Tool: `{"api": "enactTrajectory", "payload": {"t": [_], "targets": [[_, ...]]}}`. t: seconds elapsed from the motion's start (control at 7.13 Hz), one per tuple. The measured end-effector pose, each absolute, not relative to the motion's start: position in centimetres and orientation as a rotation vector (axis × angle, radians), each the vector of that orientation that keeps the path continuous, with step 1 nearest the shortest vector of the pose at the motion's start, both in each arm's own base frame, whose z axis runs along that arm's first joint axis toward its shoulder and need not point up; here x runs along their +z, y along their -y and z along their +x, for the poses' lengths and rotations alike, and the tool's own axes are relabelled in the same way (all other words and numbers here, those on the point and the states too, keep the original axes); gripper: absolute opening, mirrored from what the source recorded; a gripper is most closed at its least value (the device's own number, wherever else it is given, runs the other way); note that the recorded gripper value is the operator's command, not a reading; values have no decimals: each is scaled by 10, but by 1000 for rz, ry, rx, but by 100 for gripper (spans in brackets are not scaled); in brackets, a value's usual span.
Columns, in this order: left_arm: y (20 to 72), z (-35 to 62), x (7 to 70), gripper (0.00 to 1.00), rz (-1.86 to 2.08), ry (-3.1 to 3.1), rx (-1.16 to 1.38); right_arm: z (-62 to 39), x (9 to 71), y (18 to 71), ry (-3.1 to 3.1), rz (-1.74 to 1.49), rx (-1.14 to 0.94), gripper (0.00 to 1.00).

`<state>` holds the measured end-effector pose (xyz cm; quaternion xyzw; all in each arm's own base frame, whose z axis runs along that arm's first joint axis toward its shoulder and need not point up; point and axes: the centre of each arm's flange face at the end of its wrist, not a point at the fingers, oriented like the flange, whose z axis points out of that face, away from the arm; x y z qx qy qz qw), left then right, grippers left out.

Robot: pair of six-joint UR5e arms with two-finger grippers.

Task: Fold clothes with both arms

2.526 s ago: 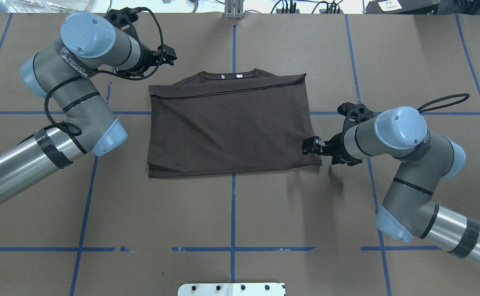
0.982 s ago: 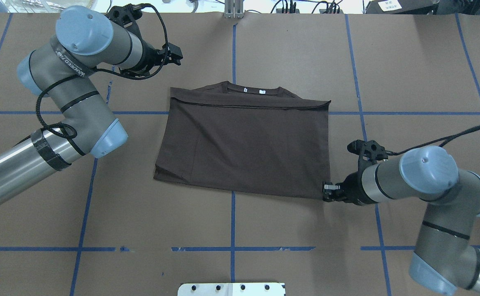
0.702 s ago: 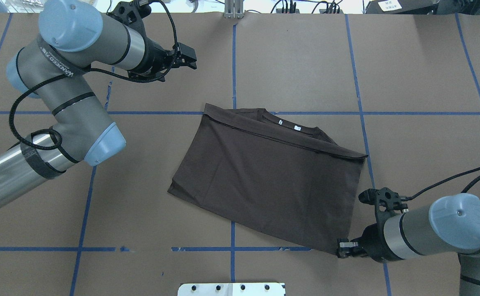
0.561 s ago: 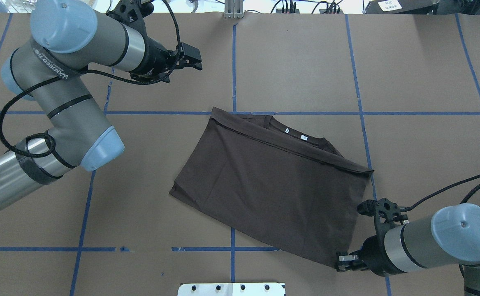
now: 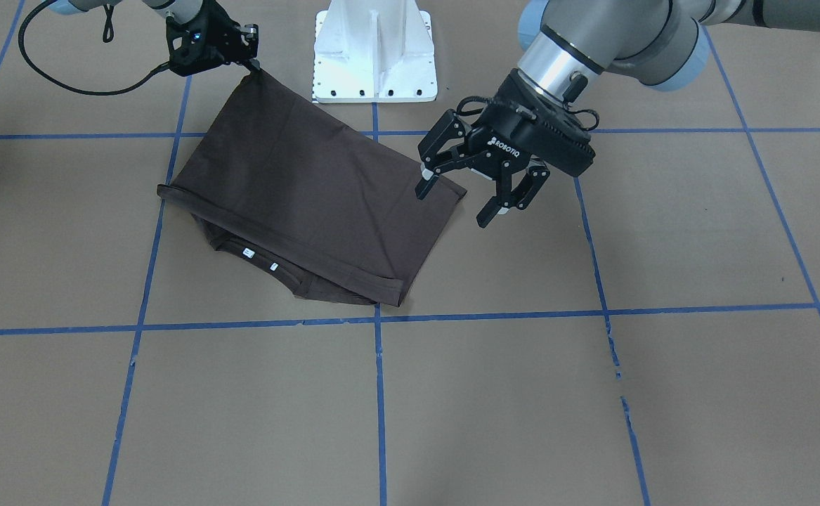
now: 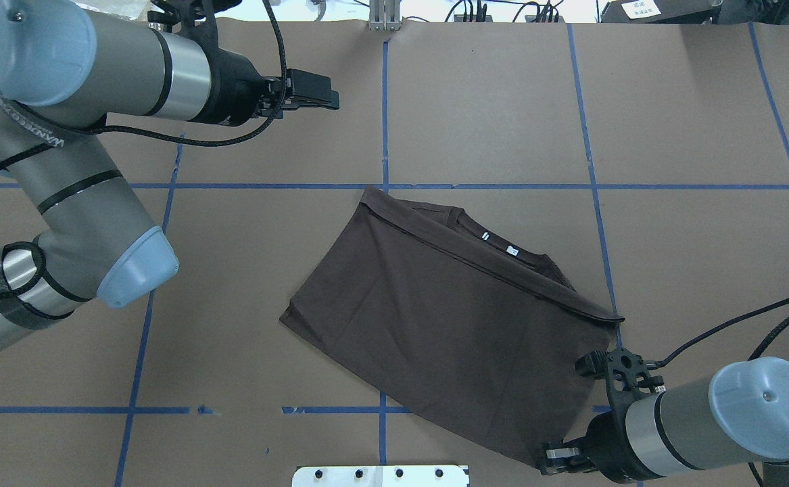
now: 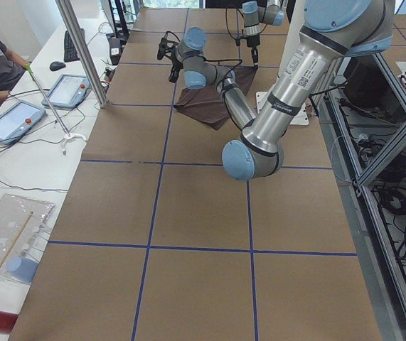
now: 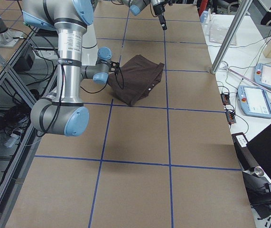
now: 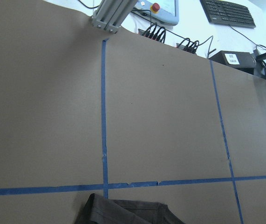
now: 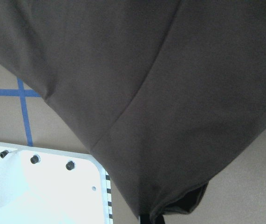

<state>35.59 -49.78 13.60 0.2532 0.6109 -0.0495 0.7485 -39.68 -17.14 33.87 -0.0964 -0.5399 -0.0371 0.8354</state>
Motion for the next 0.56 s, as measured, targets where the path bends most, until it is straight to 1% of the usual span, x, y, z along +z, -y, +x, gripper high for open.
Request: {"api": "enactTrajectory", "payload": {"t": [0.14,0.56], "targets": [[489,343,124,100,617,-1362,-98,-399,335,171,1153,-198,-79,100],[471,309,103,100,716,-1402,-116,-406,326,174,1176,-166,-71,100]]}}
